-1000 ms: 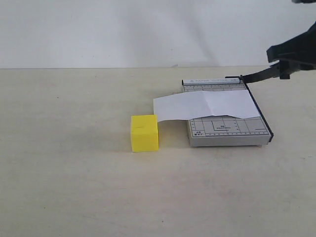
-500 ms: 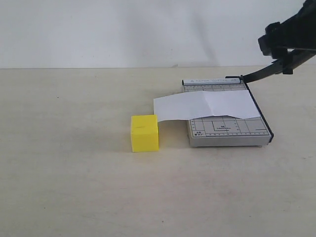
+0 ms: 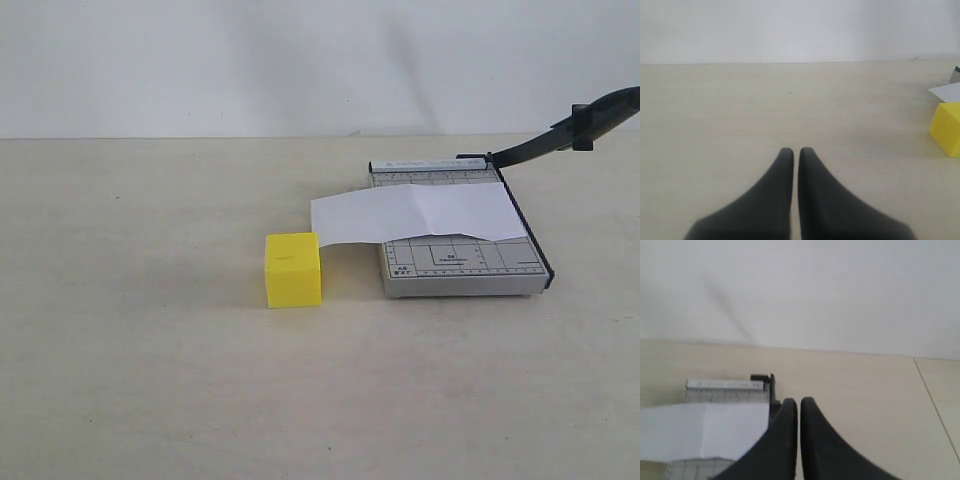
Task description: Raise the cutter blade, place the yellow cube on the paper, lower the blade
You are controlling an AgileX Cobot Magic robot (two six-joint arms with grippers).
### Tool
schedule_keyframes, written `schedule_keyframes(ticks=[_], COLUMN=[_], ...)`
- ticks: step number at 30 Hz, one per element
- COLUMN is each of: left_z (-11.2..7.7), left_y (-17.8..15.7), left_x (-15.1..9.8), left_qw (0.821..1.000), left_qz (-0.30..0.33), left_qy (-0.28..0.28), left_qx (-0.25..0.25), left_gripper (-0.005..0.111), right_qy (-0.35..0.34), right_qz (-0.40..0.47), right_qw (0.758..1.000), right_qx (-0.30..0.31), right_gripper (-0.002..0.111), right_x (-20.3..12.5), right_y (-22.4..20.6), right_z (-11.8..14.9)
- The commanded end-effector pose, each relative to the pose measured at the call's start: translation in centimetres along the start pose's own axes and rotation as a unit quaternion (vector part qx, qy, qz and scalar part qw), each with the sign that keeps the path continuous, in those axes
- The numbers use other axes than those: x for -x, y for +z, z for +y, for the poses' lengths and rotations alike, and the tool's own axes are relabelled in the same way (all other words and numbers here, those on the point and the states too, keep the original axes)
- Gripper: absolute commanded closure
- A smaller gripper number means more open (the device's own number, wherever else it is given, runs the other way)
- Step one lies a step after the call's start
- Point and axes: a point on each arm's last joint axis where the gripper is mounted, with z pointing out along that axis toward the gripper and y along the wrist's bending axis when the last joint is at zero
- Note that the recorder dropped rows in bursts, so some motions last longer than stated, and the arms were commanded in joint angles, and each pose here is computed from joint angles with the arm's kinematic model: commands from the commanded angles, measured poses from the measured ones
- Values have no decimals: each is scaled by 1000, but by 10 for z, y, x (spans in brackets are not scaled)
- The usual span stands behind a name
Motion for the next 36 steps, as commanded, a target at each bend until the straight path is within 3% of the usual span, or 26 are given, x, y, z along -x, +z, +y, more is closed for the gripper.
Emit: schedule_keyframes(ticks=[1,4,6,10,13,16,21,23,24,26,27,32,36], left_z=[-1,0,1,5,6,7,7,3,1,-3,-4,-6,-6], left_y=[0,0,0,0,0,0,0,0,0,0,-1,-1,-3], left_x=[1,1,1,2,2,2,4,8,10,11,11,16,21], left_qw=[1000,1000,1000,995,993,992,990,997,999,991,986,966,941], left_qz=[-3,-3,-3,-5,-5,-6,-14,-38,-50,-54,-54,-74,-100], left_qy=[-2,2,24,98,115,119,138,68,6,-120,-157,-242,-317], left_qx=[-4,-2,5,29,34,36,38,19,5,-22,-30,-52,-67], left_gripper=[102,102,102,102,102,102,102,102,102,102,102,102,102], right_qy=[50,35,30,19,9,-35,-62,-65,-66,-66,-65,-57,-56], right_qz=[-182,-262,-262,-193,-118,-63,1,26,43,60,59,31,37], right_qw=[981,962,961,975,987,991,991,991,990,988,988,987,986], right_qx=[47,76,89,105,112,114,116,118,119,123,126,149,151], right_gripper=[106,106,106,106,106,106,106,106,106,106,106,106,106], right_x=[-23,-68,-106,-175,-217,-241,-252,-257,-260,-264,-264,-261,-266], right_y=[-52,-67,-59,-26,-2,12,28,34,38,44,46,57,56], right_z=[-3,0,5,14,21,24,27,29,29,31,32,39,39])
